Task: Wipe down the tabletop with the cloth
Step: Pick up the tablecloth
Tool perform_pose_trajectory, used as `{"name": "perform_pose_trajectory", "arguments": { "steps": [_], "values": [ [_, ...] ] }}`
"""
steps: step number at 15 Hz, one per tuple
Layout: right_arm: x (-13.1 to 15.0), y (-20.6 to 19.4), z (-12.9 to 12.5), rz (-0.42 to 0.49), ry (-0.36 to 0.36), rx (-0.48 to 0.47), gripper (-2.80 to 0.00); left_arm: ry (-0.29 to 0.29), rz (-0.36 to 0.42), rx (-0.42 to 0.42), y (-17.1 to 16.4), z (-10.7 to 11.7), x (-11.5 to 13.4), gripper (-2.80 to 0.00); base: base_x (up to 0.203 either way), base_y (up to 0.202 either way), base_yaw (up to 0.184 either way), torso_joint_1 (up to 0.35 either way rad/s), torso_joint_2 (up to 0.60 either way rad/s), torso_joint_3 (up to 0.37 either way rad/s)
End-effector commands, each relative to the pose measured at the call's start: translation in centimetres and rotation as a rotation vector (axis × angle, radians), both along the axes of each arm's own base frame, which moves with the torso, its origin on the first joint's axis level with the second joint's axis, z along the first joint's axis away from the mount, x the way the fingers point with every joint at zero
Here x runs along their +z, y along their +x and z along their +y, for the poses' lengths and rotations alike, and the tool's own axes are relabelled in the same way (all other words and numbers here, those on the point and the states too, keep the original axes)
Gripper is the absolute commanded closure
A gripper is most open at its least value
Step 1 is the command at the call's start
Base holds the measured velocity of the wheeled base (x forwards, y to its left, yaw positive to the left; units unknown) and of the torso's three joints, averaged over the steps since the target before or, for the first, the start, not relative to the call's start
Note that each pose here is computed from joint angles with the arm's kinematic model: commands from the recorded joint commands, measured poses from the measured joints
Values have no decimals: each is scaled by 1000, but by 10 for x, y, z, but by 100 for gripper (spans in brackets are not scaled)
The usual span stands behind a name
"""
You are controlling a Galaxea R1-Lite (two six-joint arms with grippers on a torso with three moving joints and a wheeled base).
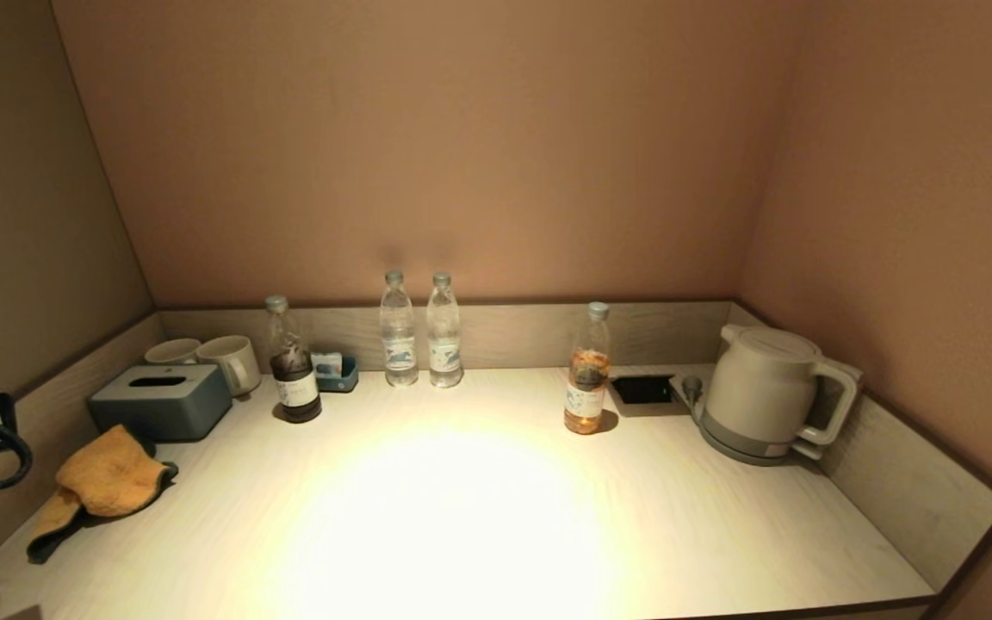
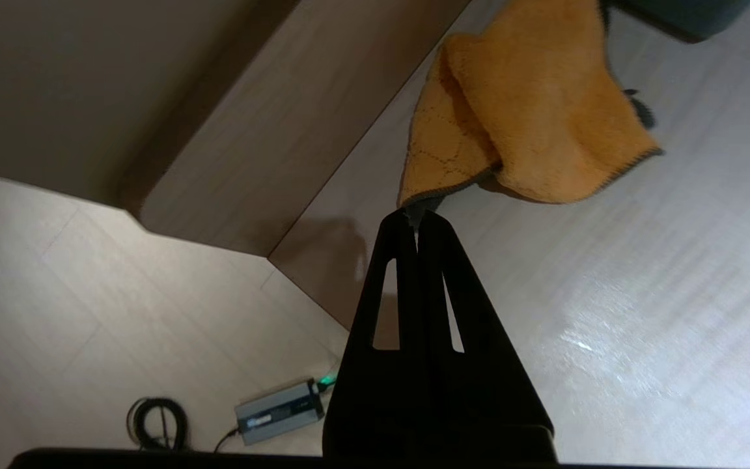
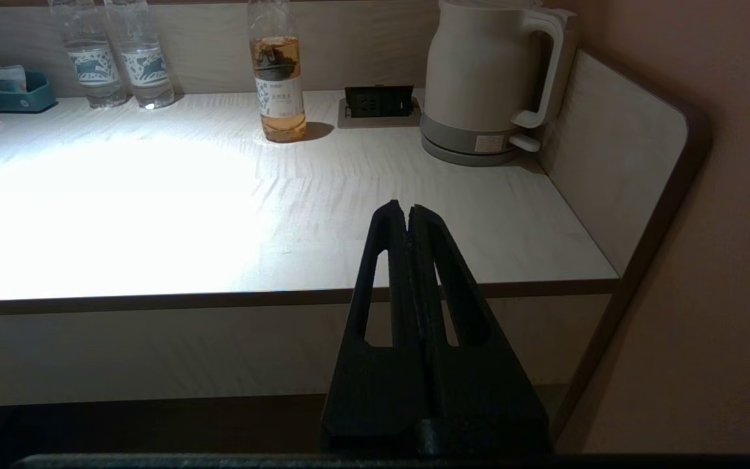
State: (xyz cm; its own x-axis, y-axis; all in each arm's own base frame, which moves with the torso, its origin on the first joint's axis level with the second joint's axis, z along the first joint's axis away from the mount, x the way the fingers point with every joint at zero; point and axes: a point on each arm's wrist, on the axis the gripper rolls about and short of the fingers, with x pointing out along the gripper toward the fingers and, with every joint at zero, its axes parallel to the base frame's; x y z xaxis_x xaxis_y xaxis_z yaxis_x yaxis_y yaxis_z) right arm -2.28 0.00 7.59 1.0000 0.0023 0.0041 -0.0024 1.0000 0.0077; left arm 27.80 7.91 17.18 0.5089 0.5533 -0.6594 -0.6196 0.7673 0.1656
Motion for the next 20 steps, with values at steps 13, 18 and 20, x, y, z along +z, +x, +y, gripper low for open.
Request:
{"name": "perform_pose_trajectory", "arguments": {
  "steps": [13,18,20],
  "values": [
    [0,0,0,-1,0,1,0,-265,10,-99,87,54,-95,0,0,0,0,0,0,0],
    [0,0,0,-1,0,2,0,-263,-1,-81,86,62,-95,0,0,0,0,0,0,0],
    [0,0,0,-1,0,1,0,-263,-1,-76,86,64,-98,0,0,0,0,0,0,0]
  ]
}}
